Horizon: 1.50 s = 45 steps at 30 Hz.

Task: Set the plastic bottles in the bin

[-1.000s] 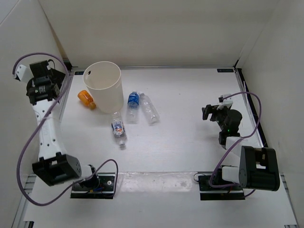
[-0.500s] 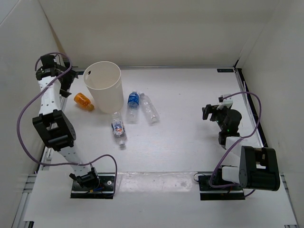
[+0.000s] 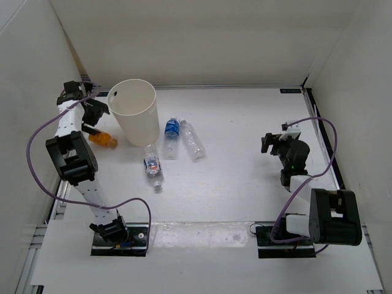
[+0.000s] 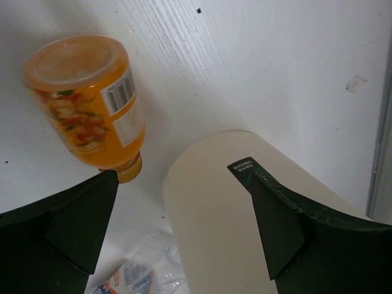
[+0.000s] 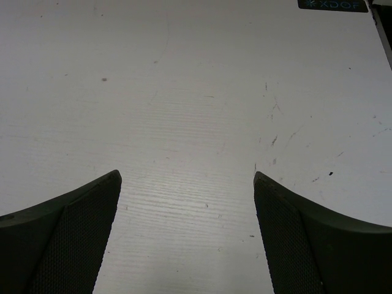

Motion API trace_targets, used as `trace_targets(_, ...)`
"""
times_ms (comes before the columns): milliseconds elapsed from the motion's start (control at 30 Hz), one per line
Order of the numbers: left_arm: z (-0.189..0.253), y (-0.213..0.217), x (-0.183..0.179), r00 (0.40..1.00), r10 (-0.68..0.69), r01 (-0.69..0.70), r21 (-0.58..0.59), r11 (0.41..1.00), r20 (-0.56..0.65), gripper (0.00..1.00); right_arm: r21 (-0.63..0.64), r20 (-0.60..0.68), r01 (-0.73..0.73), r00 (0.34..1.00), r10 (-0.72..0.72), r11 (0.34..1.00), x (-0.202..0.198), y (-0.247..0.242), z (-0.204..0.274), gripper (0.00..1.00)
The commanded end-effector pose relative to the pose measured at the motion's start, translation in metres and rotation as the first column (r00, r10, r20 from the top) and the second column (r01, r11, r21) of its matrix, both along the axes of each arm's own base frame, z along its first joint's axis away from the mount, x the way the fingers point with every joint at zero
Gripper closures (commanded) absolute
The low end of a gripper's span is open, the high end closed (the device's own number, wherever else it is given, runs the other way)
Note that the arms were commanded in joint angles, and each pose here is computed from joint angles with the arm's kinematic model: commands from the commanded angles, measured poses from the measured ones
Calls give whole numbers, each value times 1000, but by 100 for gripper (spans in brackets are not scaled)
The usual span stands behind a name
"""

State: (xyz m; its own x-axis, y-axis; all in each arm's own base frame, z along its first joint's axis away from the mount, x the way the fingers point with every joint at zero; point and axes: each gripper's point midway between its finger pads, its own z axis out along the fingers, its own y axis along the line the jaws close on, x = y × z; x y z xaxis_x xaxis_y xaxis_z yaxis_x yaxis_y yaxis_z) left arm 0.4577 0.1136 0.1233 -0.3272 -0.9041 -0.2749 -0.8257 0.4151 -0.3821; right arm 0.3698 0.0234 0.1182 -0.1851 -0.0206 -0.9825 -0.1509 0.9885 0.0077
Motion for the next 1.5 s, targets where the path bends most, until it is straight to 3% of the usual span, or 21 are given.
trace_targets(0, -7, 0, -8, 999, -10, 10, 9, 1000, -37, 0, 5, 52, 59, 997, -59, 998, 11, -8, 21, 10)
trace_targets(533, -27, 10, -74, 980, 98, -84, 89, 993, -175, 0, 2, 58, 72, 996, -72, 997, 11, -10, 23, 10)
trace_targets(833, -43, 34, -71, 960, 149, -136, 73, 988, -235, 0, 4, 50, 71, 996, -71, 997, 11, -10, 21, 10)
trace_targets(1133, -84, 31, -62, 946, 117, -138, -49, 989, -302, 0, 2, 49, 45, 998, -45, 999, 10, 2, 21, 10)
trace_targets(1200, -92, 25, -65, 941, 103, -135, -80, 988, -324, 4, 2, 49, 45, 998, -45, 999, 10, 2, 21, 10)
trace_targets(1367, -83, 24, -69, 947, 109, -137, -73, 988, -301, 30, -1, 53, 43, 998, -43, 999, 10, 3, 22, 10)
trace_targets(1467, -67, 25, -71, 953, 120, -139, -52, 989, -277, 30, -2, 53, 44, 998, -44, 999, 10, 2, 21, 10)
